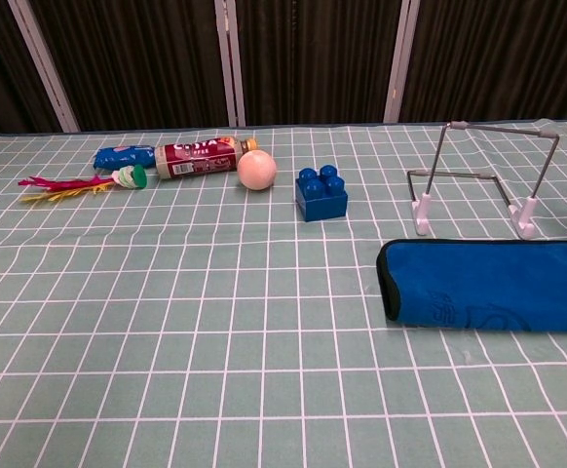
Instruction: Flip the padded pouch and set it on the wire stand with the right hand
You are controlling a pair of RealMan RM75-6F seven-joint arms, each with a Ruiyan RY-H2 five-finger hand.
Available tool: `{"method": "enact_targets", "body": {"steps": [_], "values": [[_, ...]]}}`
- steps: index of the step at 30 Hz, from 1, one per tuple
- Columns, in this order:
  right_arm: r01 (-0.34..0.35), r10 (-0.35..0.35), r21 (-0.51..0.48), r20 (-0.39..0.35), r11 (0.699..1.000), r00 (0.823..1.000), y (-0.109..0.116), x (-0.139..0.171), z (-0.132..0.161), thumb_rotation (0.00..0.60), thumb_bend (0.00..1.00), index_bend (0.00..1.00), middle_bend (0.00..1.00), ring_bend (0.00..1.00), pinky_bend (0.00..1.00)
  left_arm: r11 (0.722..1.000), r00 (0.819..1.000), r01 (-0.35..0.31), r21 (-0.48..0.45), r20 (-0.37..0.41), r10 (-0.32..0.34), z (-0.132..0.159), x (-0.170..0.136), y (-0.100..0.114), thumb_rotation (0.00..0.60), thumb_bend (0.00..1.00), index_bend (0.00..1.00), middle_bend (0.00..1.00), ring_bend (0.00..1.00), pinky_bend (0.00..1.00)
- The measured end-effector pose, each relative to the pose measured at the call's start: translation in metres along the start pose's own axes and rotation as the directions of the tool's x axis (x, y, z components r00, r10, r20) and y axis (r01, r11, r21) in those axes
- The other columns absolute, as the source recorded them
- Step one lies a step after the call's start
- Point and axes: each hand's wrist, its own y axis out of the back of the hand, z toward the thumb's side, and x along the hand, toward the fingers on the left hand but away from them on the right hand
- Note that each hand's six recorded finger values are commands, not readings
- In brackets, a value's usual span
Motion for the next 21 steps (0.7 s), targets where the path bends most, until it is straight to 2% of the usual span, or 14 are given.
{"method": "enact_targets", "body": {"steps": [2,4,6,8,11,13,14,18,21], "values": [[0.008,-0.006,0.015,-0.084,1.0,0.996,0.003,0.005,0.016,0.6,0.0,0.0,0.0,0.0,0.0,1.0,1.0,-0.001,-0.003,0.0,0.001,0.0,0.0,0.0,0.6,0.0,0.0,0.0,0.0,0.0],[-0.006,0.013,0.036,-0.184,0.999,0.983,0.003,0.011,0.037,0.6,0.0,0.01,0.0,0.0,0.0,1.0,1.0,-0.004,-0.007,-0.001,0.004,-0.001,0.0,0.002,0.6,0.0,0.0,0.0,0.0,0.0],[-0.029,0.054,0.095,-0.279,0.995,0.959,0.001,0.012,0.061,0.6,0.0,0.04,0.0,0.0,0.0,1.0,1.0,-0.004,-0.009,-0.002,0.004,-0.002,0.0,0.002,0.6,0.0,0.0,0.0,0.0,0.0],[-0.038,0.095,0.172,-0.34,0.984,0.935,-0.001,0.01,0.078,0.6,0.0,0.08,0.0,0.0,0.0,1.0,1.0,-0.003,-0.008,-0.002,0.003,-0.003,0.001,0.002,0.6,0.0,0.0,0.0,0.0,0.0],[-0.028,0.17,0.316,-0.432,0.948,0.886,-0.009,0.005,0.109,0.6,0.01,0.18,0.0,0.0,0.0,1.0,1.0,-0.003,-0.002,-0.004,0.003,-0.004,0.001,0.002,0.6,0.0,0.0,0.0,0.0,0.0],[-0.007,0.232,0.418,-0.492,0.909,0.839,-0.017,0.001,0.133,0.6,0.04,0.22,0.0,0.0,0.0,1.0,1.0,-0.005,0.006,-0.005,0.005,-0.004,0.001,0.001,0.6,0.0,0.0,0.0,0.0,0.0],[0.01,0.27,0.471,-0.522,0.882,0.809,-0.022,-0.001,0.147,0.6,0.06,0.24,0.0,0.0,0.0,1.0,1.0,-0.005,0.005,-0.004,0.005,-0.004,0.001,0.001,0.6,0.0,0.0,0.0,0.0,0.0],[0.094,0.367,0.599,-0.6,0.795,0.711,-0.037,-0.006,0.18,0.6,0.09,0.27,0.0,0.0,0.0,1.0,1.0,-0.012,0.002,-0.001,0.012,-0.002,0.0,0.003,0.6,0.0,0.0,0.0,0.0,0.0],[0.142,0.407,0.646,-0.619,0.75,0.671,-0.045,-0.009,0.187,0.6,0.09,0.28,0.0,0.0,0.0,1.0,1.0,-0.017,-0.003,-0.002,0.017,-0.001,-0.001,0.005,0.6,0.0,0.0,0.0,0.0,0.0]]}}
